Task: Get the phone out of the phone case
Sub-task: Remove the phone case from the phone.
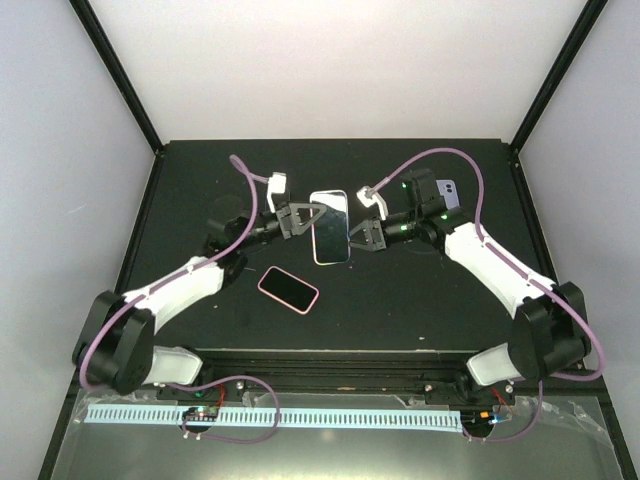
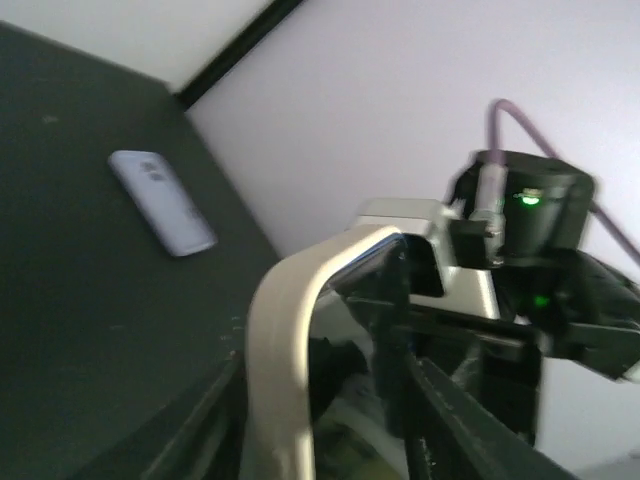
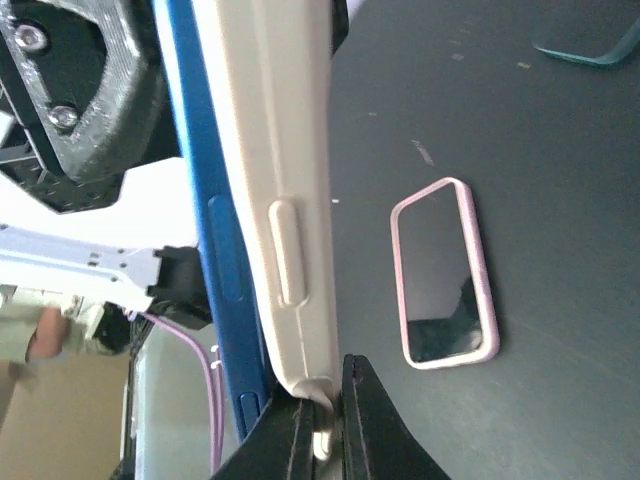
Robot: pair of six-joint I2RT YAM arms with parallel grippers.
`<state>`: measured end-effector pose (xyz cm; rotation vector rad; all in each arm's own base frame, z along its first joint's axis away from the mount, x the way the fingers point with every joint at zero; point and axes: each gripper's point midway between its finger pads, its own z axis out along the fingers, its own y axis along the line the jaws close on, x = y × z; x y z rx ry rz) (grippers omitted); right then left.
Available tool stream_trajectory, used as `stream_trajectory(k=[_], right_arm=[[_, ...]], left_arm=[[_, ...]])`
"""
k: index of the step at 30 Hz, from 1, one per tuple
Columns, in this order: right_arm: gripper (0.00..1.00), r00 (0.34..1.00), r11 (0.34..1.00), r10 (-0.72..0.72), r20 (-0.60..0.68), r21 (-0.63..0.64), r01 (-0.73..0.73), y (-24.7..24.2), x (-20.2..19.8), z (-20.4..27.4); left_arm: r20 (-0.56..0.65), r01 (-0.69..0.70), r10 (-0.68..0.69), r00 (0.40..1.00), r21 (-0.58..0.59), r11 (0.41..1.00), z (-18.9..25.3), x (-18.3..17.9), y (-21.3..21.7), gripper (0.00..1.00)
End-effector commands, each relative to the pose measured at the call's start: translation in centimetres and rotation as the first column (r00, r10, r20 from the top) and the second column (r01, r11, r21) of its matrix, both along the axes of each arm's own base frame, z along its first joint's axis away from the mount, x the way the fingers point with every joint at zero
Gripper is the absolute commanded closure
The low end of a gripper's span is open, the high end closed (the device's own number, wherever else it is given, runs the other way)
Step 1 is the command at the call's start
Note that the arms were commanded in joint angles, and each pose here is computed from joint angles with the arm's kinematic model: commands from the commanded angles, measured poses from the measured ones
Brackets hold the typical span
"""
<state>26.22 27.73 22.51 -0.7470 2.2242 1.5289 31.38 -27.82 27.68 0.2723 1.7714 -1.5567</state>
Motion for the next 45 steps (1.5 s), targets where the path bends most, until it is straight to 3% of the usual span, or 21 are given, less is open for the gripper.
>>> stream_trajectory(k=[1, 4, 9, 13, 18, 24, 33, 39, 45], right_arm=[[0.99, 0.996, 0.996, -0.08, -0.042, 0.038, 0.082, -2.1, 2.1, -1.0], [0.99, 0.985, 0.99, -0.138, -0.101, -0.012, 0.138, -3.3, 2.8, -3.7], [0.99, 0.957, 0.959, -0.259, -0.128, -0.155, 0.239, -4.7, 3.7, -8.0], [0.99, 0.917, 0.91, -0.357, -0.175, -0.285, 0.3, -6.0, 4.2, -10.2], [0.99, 0.847, 0.828, -0.475, -0.24, -0.448, 0.338, -7.7, 4.2, -12.4], [0.99, 0.795, 0.76, -0.549, -0.257, -0.549, 0.347, -9.0, 4.3, -13.7], [0.99, 0.77, 0.763, -0.556, -0.313, -0.559, 0.325, -8.5, 4.7, -14.7], [0.99, 0.77, 0.775, -0.548, -0.327, -0.544, 0.322, -8.2, 4.8, -14.4], [0.99, 0.77, 0.785, -0.544, -0.335, -0.528, 0.325, -8.0, 4.6, -14.2]], left_arm=[[-0.003, -0.159, 0.16, 0.987, 0.091, 0.983, -1.6, 4.2, 0.5, 0.45], [-0.01, -0.257, 0.263, 0.965, 0.188, 0.948, -3.2, 6.0, 1.5, 0.34], [-0.006, -0.346, 0.376, 0.927, 0.374, 0.86, -6.6, 6.5, 3.0, 0.29], [0.124, -0.339, 0.324, 0.938, 0.528, 0.779, -8.3, 4.2, 1.4, 0.29], [0.292, -0.306, 0.136, 0.947, 0.682, 0.664, -10.1, -0.2, -2.0, 0.3], [0.305, -0.219, -0.019, 0.952, 0.724, 0.654, -11.6, -3.6, -5.6, 0.29], [0.313, -0.163, -0.139, 0.939, 0.766, 0.622, -13.2, -4.6, -10.9, 0.26], [0.315, -0.172, -0.178, 0.932, 0.819, 0.547, -14.9, -4.1, -12.1, 0.28], [0.345, -0.246, -0.166, 0.924, 0.867, 0.433, -16.4, -3.0, -11.8, 0.31]])
